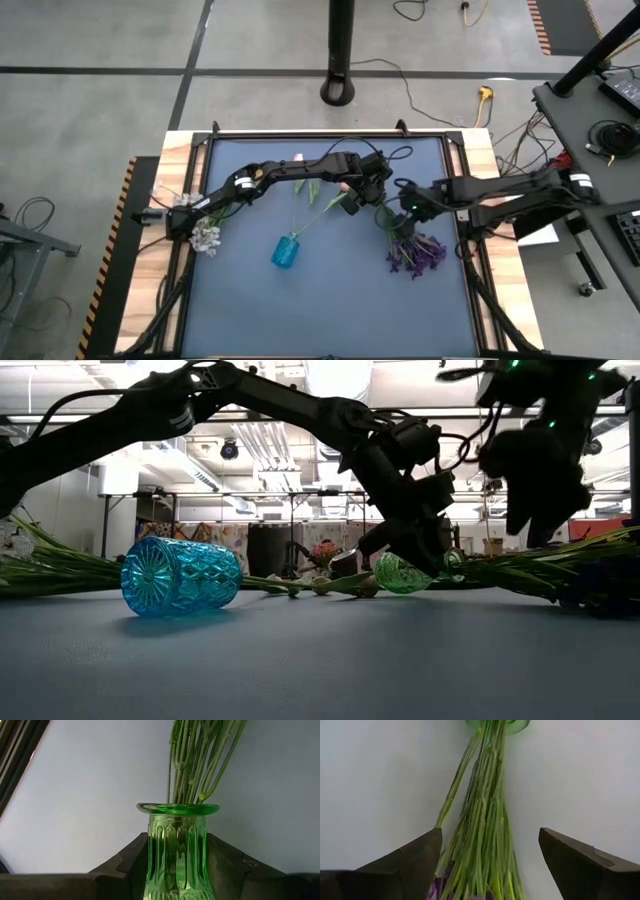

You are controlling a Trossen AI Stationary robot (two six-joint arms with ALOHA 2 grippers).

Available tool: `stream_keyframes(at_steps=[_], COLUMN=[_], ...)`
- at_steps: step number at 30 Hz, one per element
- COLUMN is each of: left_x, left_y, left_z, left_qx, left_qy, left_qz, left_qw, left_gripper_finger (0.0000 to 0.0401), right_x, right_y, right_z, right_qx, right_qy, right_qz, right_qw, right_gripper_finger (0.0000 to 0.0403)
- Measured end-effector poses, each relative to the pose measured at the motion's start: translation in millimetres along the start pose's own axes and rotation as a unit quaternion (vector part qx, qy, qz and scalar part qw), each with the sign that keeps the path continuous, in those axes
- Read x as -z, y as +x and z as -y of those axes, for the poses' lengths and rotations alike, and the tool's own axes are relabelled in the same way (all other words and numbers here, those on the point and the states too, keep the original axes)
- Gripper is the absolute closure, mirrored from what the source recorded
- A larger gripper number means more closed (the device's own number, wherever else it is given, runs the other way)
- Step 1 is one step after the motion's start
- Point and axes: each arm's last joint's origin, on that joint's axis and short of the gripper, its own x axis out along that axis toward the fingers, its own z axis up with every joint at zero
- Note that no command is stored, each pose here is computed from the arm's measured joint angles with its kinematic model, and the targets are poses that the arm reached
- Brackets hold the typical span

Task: Sort flowers into vase by color
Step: Put the green vase with flowers on the table

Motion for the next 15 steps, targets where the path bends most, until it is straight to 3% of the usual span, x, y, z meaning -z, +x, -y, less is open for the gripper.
stream_keyframes(at_steps=[15], left_x=[0], left_y=[0], left_z=[0], left_qx=[0.0], left_qy=[-0.006], left_qz=[-0.001], left_qw=[1.0], left_gripper_finger=[0.0256], right_x=[-8], right_y=[40], right_z=[-13], right_qx=[0.023], right_qy=[-0.027], right_qz=[-0.029], right_qw=[0.999], right_gripper_finger=[0.0095])
